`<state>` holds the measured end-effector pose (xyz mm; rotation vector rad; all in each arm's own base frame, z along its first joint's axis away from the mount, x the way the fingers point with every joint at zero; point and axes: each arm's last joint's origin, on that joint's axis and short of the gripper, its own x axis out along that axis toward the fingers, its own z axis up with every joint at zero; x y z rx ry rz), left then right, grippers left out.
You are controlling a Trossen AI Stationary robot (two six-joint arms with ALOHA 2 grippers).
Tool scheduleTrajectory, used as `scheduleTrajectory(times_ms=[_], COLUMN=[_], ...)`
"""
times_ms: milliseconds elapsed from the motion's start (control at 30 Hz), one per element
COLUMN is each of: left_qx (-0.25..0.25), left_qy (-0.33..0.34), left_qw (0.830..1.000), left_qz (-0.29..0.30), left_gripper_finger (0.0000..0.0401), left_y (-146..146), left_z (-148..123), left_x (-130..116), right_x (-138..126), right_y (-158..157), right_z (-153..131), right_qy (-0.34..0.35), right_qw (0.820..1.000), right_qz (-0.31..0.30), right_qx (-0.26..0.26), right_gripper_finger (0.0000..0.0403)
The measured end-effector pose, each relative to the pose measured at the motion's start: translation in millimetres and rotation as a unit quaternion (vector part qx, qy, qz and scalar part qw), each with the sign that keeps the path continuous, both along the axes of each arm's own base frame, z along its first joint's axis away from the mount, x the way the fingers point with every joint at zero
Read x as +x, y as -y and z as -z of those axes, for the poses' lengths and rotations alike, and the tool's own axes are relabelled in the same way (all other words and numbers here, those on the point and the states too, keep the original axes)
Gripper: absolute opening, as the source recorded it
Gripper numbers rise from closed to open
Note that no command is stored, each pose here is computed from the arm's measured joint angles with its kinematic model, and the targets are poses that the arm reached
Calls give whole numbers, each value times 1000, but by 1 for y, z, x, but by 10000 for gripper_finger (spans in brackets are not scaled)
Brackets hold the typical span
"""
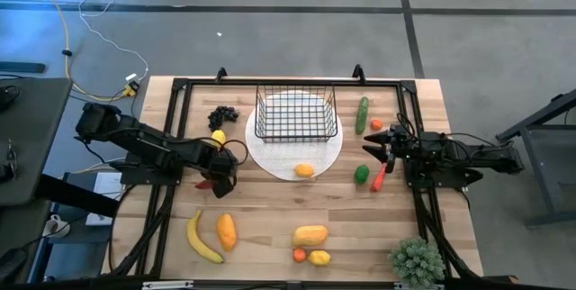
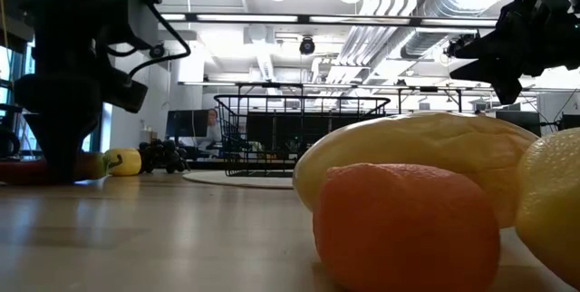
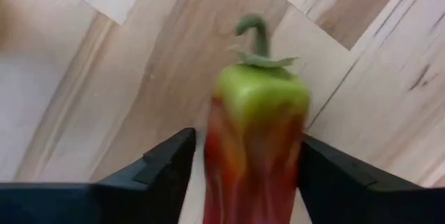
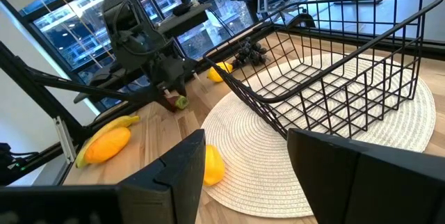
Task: Build produce basket
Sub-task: Put the red pepper into the black wire basket
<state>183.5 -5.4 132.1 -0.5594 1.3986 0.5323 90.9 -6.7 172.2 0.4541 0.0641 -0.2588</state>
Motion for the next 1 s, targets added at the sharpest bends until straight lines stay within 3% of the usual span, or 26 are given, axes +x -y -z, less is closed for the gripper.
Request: scheduleTrajectory(times_ms=[333,600,1000], left_qx=[3,-3,12], left_qy=[26,78,217], left_qw=[1000,996,975], left_qz=[4,-30,-52], left_gripper_finger=[73,74,77], left_y=[1,1,0], left_z=[-8,-25,-90], left_x=[-2,-3,13], right_x=[0,0,0], right_y=[0,0,0], right_z=[0,0,0], right_qy=[0,0,0], right_qw=[1000,1000,1000], right_qz=[0,0,0], right_qx=[0,0,0], right_gripper_finger=[186,186,186])
